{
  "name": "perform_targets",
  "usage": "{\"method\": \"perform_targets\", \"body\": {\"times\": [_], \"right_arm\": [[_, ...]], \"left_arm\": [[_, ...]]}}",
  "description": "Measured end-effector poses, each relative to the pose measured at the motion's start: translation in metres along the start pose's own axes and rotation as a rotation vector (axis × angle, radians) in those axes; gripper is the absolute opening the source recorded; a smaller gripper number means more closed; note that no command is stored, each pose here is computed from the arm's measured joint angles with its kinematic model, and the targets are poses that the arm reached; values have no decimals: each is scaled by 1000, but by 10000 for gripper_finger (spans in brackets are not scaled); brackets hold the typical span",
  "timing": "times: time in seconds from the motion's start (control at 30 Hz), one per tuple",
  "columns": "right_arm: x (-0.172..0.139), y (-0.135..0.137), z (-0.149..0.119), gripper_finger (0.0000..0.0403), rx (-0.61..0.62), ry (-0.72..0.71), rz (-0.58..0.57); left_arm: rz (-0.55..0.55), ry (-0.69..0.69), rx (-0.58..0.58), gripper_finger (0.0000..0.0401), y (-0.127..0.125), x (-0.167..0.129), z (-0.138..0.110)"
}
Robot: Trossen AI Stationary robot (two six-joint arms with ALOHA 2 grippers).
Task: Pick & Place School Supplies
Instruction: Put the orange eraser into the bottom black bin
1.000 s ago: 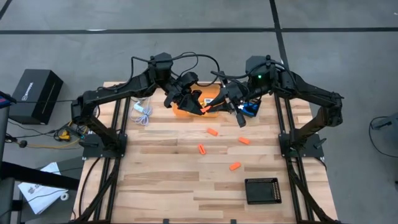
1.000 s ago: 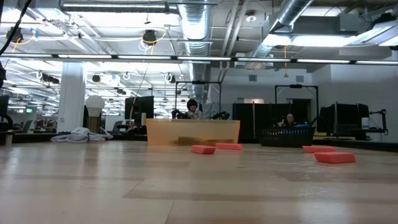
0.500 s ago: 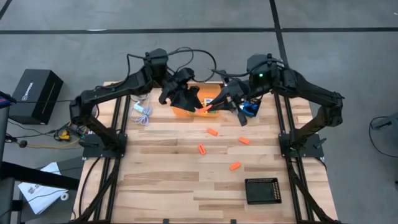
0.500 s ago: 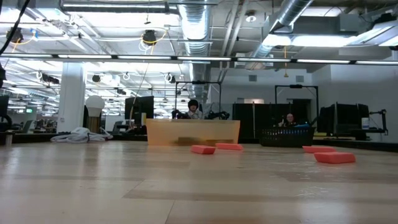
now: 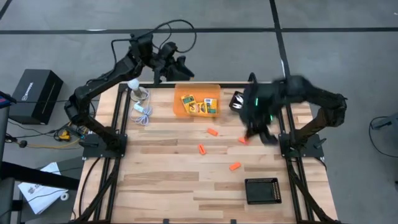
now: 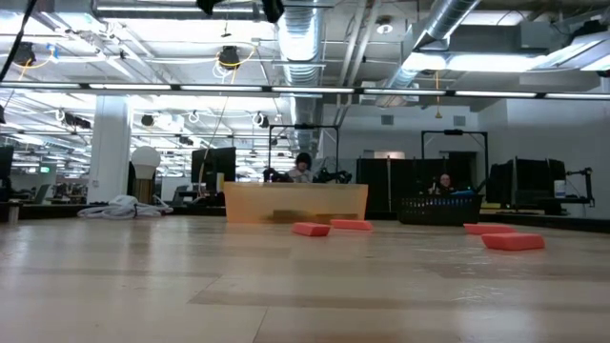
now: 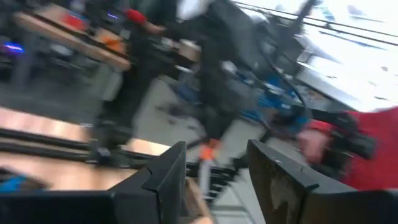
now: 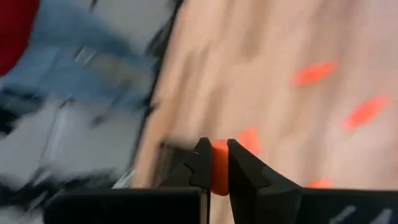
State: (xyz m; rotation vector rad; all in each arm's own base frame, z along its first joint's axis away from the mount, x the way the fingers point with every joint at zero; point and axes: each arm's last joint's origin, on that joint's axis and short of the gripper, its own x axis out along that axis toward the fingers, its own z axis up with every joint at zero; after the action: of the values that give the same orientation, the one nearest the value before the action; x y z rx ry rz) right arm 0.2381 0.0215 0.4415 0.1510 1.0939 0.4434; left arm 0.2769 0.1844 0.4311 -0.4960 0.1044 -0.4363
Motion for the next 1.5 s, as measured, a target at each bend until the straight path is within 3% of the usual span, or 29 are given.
{"method": "perform_targets", "body": {"times": [0.17,0.43,0.8,1.37,1.5], "right_arm": [[36,27,-35,16,161,139,116],[107,41,-85,16,457,23,175],[196,38,-136,16,628,60,199],[239,28,-189,17,727,135,215],[242,28,-197,56,769,170,195]], "left_arm": [[42,6,24,151,14,-5,-12],[36,49,55,135,22,7,-35],[-11,92,29,120,15,29,-50],[7,82,31,120,15,30,-50],[7,82,31,120,15,30,-50]]}}
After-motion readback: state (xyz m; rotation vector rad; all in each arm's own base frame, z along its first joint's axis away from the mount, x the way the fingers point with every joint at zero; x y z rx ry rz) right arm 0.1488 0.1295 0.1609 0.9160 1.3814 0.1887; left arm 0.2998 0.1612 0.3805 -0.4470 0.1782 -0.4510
